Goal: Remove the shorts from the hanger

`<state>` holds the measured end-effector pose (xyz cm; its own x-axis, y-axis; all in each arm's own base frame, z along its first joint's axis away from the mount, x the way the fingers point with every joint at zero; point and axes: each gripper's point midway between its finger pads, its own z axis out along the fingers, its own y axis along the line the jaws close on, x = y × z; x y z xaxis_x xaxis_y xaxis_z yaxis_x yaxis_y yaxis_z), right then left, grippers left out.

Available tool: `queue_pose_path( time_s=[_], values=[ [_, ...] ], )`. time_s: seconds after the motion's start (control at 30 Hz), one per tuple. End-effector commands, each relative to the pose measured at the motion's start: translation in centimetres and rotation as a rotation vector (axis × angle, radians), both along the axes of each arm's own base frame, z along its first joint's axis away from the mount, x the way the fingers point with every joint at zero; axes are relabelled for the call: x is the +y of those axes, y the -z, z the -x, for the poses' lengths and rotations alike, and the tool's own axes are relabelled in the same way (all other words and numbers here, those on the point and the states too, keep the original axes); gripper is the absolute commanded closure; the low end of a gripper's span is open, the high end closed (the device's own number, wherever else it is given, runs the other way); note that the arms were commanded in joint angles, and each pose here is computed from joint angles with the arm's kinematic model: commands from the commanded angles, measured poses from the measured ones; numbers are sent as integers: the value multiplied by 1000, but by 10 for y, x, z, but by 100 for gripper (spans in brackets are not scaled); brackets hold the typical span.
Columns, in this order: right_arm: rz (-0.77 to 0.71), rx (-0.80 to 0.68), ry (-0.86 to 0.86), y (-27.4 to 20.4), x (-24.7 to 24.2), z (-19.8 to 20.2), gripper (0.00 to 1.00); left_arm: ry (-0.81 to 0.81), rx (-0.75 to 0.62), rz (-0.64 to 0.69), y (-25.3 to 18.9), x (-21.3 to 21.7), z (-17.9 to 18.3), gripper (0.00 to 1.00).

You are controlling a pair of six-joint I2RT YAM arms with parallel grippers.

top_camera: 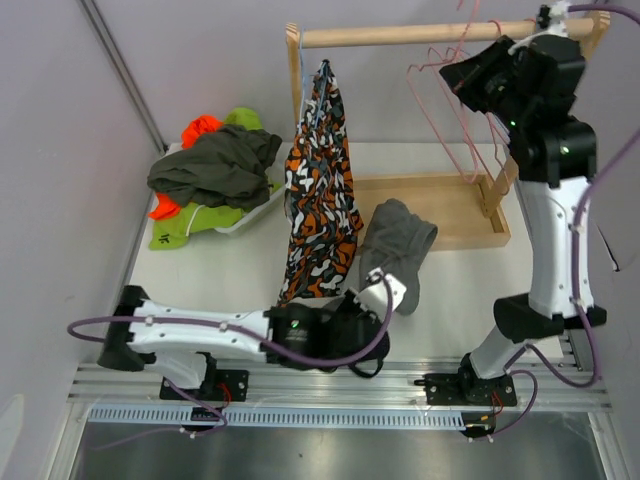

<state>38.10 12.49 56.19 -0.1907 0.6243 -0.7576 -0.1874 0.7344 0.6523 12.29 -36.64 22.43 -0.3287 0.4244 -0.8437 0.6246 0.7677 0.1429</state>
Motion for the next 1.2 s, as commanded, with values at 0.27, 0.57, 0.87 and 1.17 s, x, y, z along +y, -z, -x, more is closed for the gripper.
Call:
queue_pose_path(
  time_s=[0.27,0.57,0.87,1.17],
  values=[
    [-32,100,-43,64,17,-46,100,-221,-24,59,-75,123,35,100],
    [-31,160,-62,124,10,2,89,-304,-214,183,-162,183,-44,100],
    [43,271,-30,186,-6,39,1,-463,-407,285,-263,248,-130,100],
    [28,348,-63,246,-5,67,1,-620,-690,446,-408,304,-206,100]
  ],
)
